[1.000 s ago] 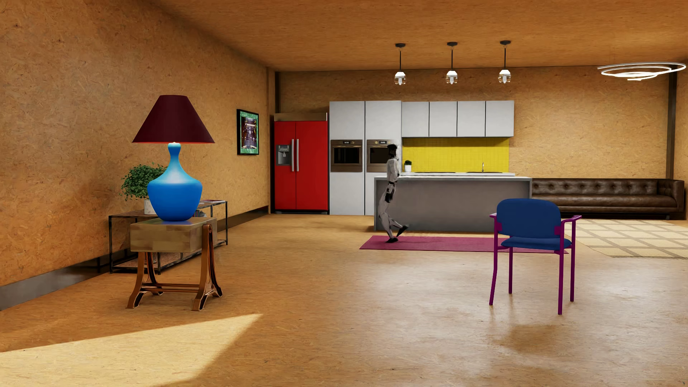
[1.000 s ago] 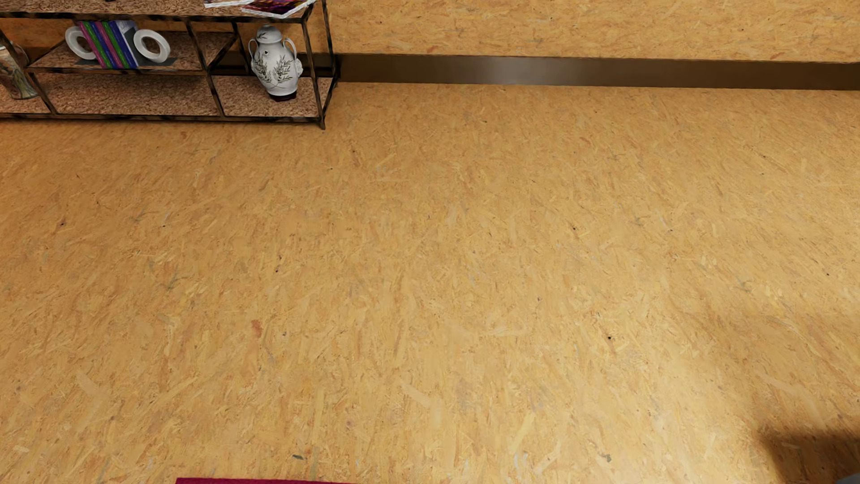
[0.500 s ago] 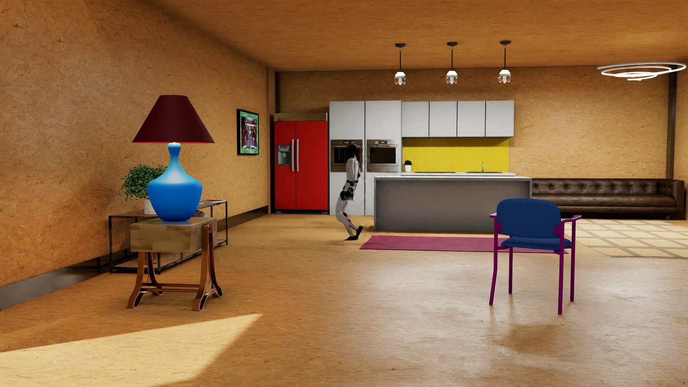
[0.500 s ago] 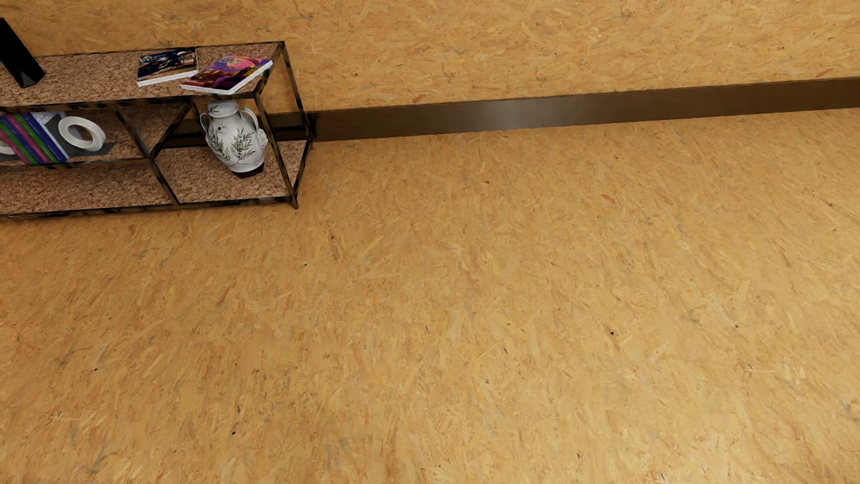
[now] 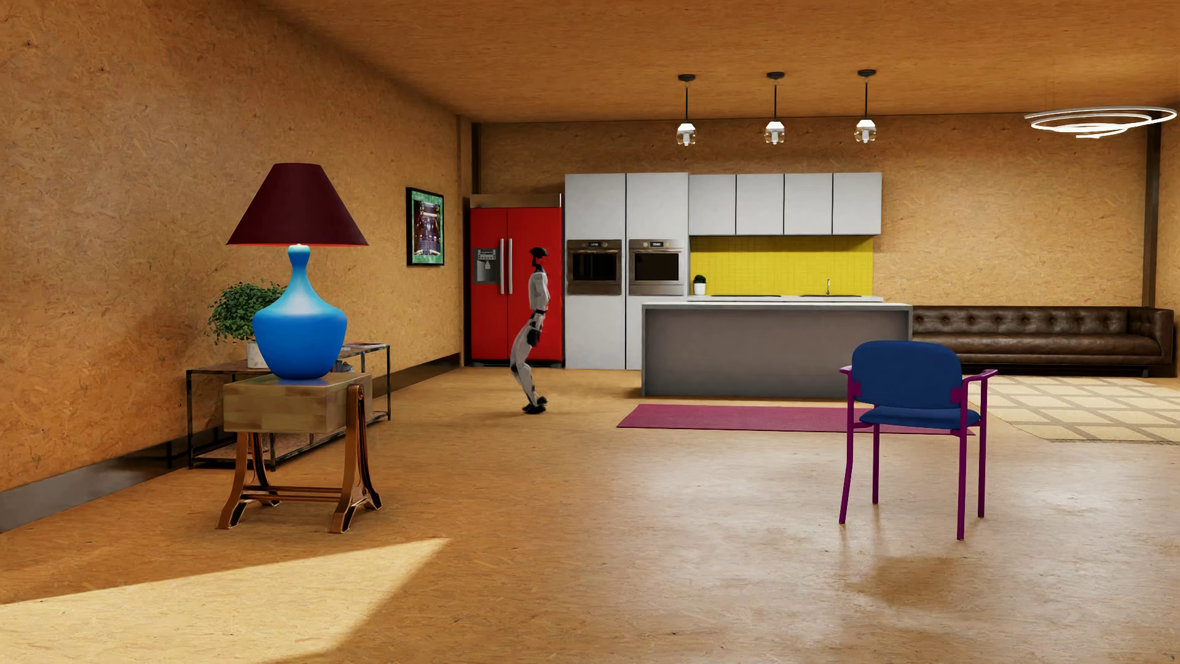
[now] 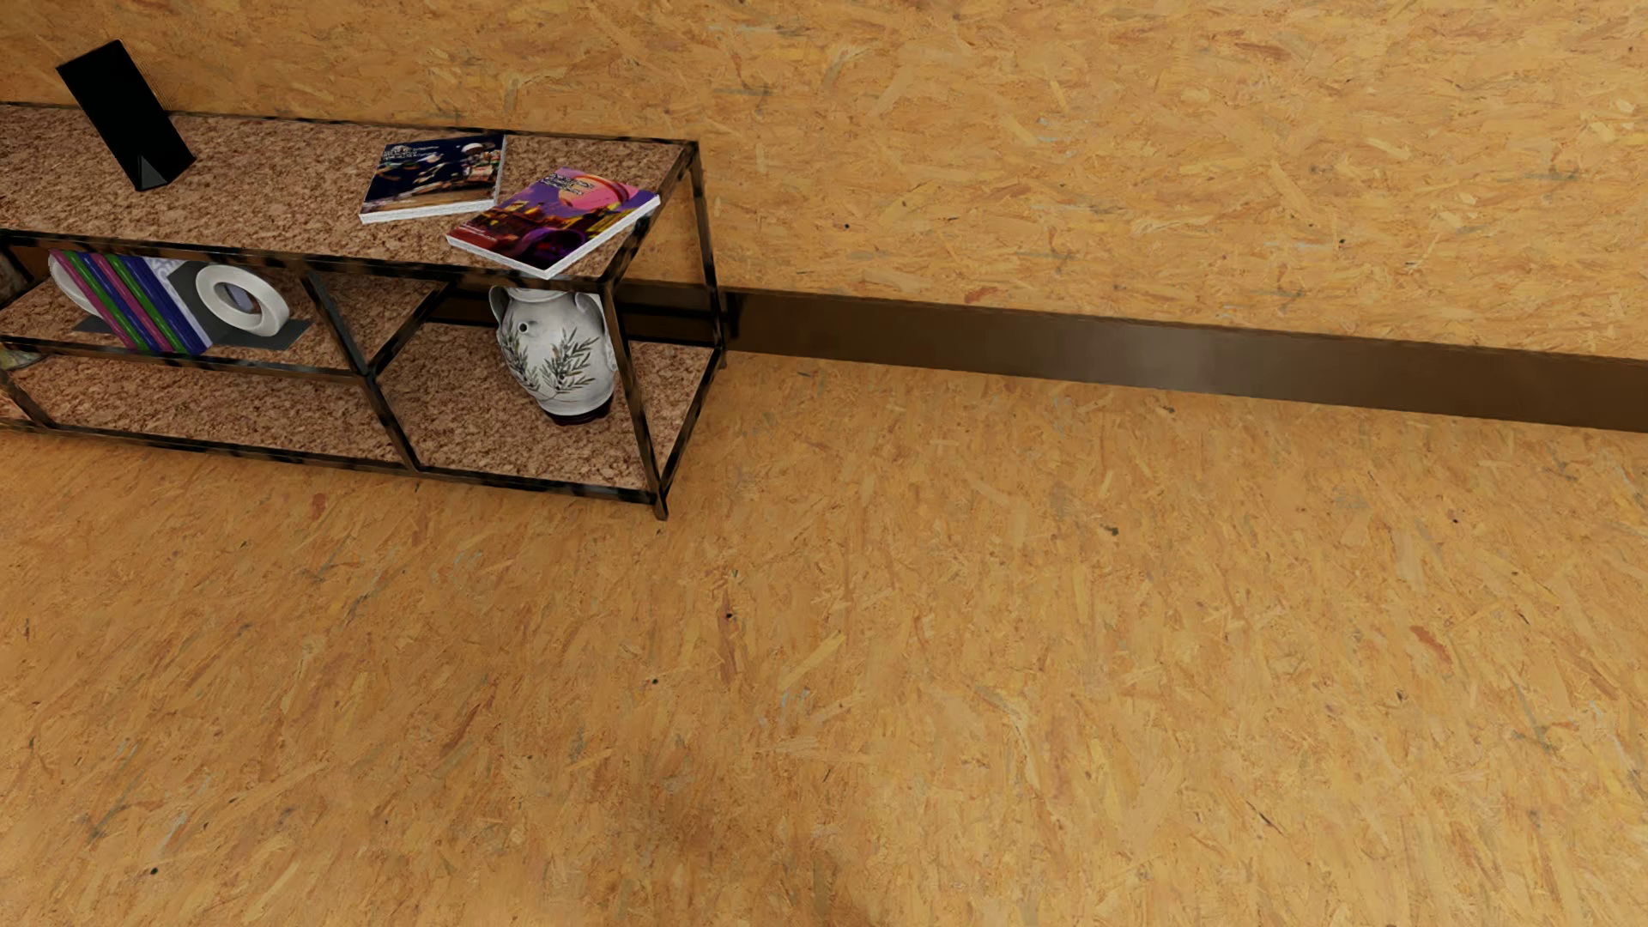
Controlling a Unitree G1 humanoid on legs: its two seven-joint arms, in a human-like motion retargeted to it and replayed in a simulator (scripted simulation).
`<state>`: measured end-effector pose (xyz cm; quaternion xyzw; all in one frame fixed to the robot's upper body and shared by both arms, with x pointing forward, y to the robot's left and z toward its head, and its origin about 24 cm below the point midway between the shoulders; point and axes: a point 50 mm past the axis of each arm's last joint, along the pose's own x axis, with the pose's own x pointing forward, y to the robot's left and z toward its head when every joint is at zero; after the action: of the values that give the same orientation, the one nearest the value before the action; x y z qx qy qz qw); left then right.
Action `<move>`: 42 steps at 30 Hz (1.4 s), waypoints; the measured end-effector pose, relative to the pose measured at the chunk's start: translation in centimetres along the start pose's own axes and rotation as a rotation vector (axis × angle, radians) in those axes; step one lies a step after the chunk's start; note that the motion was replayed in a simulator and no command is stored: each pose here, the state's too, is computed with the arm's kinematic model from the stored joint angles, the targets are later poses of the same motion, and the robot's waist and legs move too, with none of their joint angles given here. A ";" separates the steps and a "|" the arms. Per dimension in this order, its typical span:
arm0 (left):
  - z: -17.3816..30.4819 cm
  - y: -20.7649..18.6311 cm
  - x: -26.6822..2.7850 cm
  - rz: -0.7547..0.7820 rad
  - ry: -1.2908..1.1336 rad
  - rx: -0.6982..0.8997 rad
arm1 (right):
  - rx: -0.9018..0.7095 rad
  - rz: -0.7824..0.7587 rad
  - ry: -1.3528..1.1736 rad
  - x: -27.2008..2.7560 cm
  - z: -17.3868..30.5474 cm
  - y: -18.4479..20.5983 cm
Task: Walk to the endtable
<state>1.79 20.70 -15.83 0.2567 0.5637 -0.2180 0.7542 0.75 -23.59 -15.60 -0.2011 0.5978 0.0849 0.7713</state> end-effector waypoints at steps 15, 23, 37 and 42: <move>1.6 -1.9 0.2 -0.043 -0.052 -0.024 | 0.006 -0.058 -0.084 -0.3 1.7 -2.2; -8.1 -5.8 -2.9 -0.187 0.281 0.106 | -0.028 -0.104 -0.244 0.0 6.9 -4.2; 14.0 12.2 -2.9 0.353 -0.526 -0.076 | -0.098 0.131 0.181 -3.1 -7.2 3.6; 9.2 7.2 -0.2 0.205 -0.318 -0.074 | -0.090 0.121 0.128 -1.6 -4.6 3.5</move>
<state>12.98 20.45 -12.49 0.2472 0.4160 -0.1568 0.8609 -5.11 -22.13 -15.73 -0.2040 0.6525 0.1451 0.7153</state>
